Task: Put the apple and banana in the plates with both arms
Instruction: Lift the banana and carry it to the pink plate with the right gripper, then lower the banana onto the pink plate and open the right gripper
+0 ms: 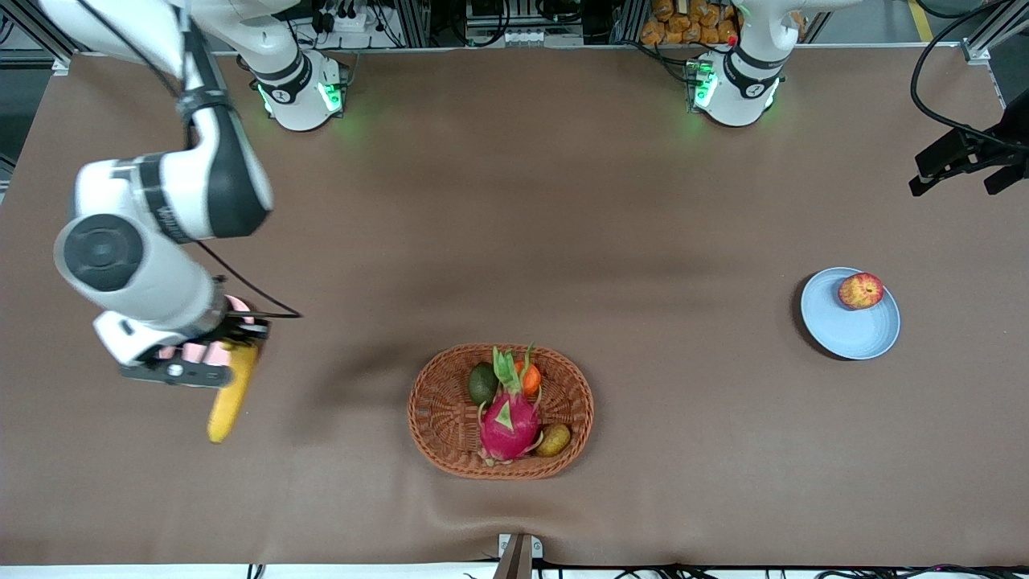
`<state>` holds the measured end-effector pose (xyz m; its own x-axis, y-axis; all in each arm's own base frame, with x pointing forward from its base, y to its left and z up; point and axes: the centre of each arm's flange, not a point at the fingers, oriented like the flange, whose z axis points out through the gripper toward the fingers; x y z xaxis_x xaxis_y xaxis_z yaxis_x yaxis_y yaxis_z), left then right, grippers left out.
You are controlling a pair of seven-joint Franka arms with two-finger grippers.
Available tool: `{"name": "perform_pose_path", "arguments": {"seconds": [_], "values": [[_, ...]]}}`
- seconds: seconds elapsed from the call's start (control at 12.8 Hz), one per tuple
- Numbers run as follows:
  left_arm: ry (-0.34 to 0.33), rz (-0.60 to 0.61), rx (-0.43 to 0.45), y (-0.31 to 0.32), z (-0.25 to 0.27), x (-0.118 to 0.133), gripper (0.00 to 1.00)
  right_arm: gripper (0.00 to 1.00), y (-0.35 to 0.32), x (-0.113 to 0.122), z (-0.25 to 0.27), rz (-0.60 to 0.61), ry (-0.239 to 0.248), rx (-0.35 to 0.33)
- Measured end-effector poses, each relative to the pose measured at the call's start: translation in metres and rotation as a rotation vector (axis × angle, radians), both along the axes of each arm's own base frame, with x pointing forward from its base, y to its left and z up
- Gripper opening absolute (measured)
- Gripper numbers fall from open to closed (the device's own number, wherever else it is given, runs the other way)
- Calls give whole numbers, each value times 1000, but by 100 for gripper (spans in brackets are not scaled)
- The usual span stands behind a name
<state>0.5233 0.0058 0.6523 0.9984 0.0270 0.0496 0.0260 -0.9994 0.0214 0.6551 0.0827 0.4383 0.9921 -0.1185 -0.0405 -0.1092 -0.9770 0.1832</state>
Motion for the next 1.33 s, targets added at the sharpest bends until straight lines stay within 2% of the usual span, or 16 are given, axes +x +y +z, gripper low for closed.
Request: {"name": "perform_pose_path", "arguments": {"seconds": [0.39,0.63,1.02,1.33], "values": [[-15,0,0,1,6,1,100,31,-114,-35,-57,-60,137,15],[-12,0,0,1,5,3,100,31,-141,-48,-104,-35,126,35],[-4,-2,1,0,3,3,100,31,-141,-46,-126,-21,95,40],[8,-8,1,-2,2,2,100,71,-142,-46,-127,-23,97,41]]}}
